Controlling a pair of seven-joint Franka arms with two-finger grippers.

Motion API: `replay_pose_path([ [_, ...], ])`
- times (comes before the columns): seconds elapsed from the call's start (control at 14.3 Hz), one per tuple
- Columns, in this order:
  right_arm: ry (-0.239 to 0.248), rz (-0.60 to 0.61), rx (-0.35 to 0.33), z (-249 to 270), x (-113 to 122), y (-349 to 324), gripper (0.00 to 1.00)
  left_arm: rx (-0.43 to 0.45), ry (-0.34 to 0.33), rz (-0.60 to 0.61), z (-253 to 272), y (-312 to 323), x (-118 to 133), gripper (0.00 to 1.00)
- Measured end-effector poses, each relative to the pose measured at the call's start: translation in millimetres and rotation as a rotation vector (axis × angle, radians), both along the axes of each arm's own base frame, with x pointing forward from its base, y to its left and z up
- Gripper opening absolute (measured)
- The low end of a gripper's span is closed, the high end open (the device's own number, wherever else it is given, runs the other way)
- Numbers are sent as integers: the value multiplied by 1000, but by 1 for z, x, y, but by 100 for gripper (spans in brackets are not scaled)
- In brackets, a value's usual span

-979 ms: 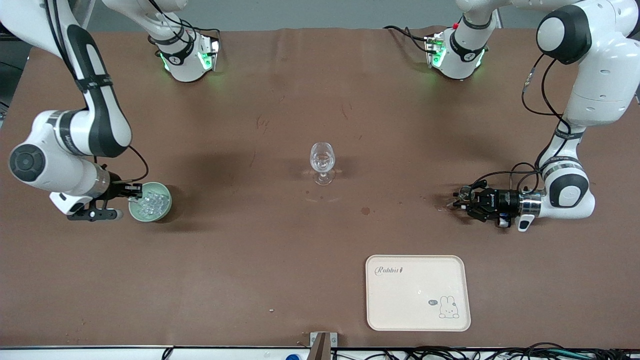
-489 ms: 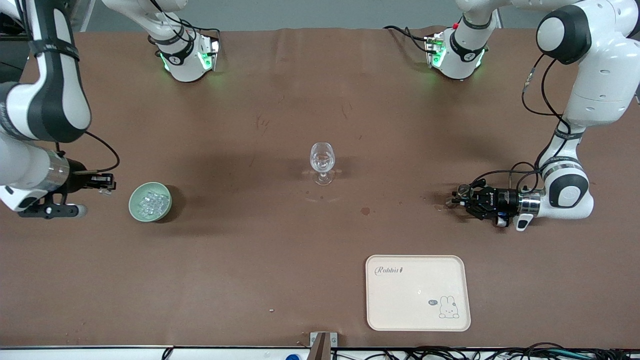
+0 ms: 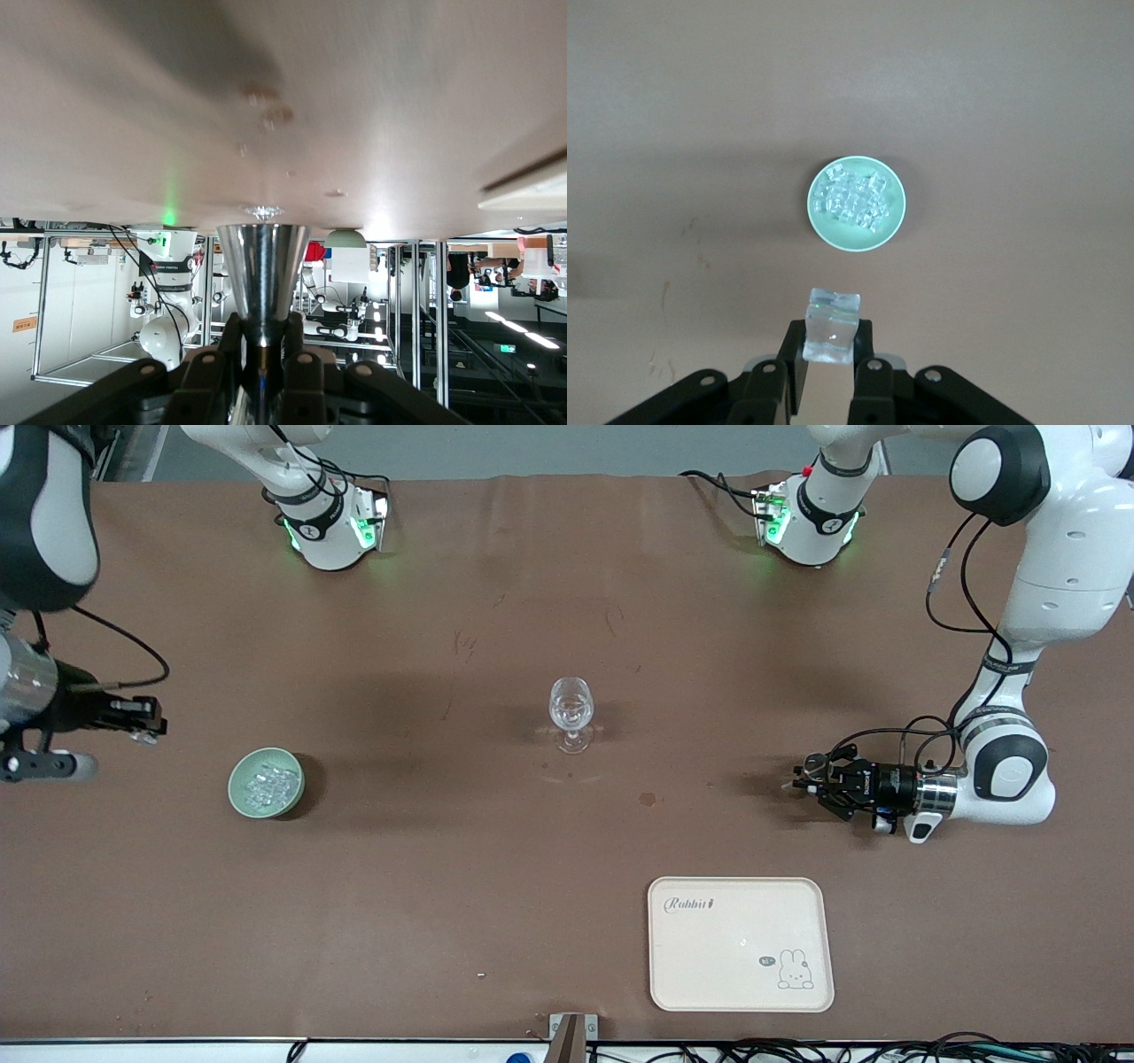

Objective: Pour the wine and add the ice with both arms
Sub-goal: 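Lift the jigger with the left gripper while the right gripper lifts ice, then carry the jigger with the left gripper over the wine glass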

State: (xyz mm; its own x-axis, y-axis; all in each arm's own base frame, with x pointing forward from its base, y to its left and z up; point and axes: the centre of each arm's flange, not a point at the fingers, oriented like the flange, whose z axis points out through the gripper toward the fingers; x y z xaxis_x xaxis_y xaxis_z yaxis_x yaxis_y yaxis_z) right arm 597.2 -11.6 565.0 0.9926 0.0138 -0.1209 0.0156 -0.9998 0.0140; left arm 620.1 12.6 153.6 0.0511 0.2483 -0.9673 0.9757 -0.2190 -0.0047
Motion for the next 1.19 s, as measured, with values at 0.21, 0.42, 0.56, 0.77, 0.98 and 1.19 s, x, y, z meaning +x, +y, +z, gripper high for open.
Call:
replay_pose_path([
  [0.21,-38,0,2,38,-31,0,25,19,-17,-16,28,-13,7,21],
  [0.42,-71,0,4,50,-51,0,25,51,-12,-25,51,-34,12,21],
  [0.56,-99,0,3,52,-50,-1,25,85,-11,-32,68,-62,12,21],
  [0.77,-121,-1,3,53,-48,-1,25,126,-19,-38,87,-112,1,21],
  [0.98,-131,-2,3,56,-47,-2,25,125,-14,-61,91,-140,-17,21],
  [1.19,-132,-3,2,55,-46,-2,25,113,-17,-46,96,-164,-28,21],
])
